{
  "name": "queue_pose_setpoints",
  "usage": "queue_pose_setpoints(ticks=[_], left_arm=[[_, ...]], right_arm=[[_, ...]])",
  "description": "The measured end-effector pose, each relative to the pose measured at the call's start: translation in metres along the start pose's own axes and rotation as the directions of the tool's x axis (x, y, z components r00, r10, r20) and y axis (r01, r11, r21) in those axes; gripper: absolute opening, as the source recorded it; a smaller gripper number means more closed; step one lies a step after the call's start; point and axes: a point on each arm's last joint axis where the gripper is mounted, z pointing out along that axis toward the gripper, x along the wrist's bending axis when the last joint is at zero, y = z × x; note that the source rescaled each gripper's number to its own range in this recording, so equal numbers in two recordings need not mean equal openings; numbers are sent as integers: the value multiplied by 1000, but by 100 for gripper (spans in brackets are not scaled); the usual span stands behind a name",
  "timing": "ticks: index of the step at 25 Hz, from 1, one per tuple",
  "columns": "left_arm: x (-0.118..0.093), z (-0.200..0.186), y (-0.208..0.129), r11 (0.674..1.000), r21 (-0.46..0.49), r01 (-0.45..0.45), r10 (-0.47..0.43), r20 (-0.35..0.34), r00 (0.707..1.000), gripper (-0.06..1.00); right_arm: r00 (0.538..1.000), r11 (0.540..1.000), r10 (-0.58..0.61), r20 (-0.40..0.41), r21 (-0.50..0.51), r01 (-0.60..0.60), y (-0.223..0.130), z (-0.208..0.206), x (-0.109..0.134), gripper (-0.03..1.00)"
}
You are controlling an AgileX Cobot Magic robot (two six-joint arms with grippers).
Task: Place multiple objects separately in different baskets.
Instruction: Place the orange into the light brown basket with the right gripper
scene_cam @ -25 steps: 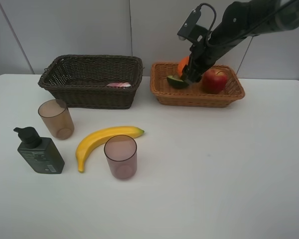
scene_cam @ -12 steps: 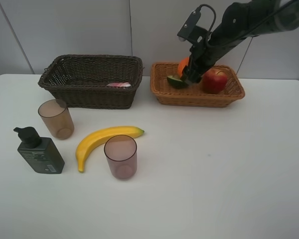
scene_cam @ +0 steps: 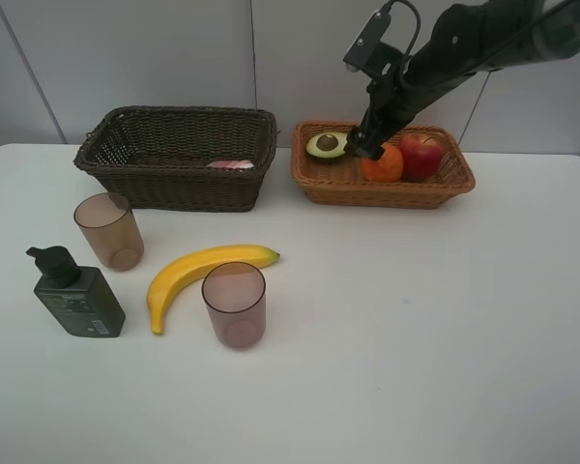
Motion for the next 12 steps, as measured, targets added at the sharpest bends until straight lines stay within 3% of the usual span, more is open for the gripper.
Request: queue_pose_setpoints(ticks=[12], left_arm=[[0, 0, 0, 1000, 0, 0, 0, 0, 1000, 100]], right_arm=[[1000, 1000, 6, -2, -2, -6, 0, 0, 0, 99]])
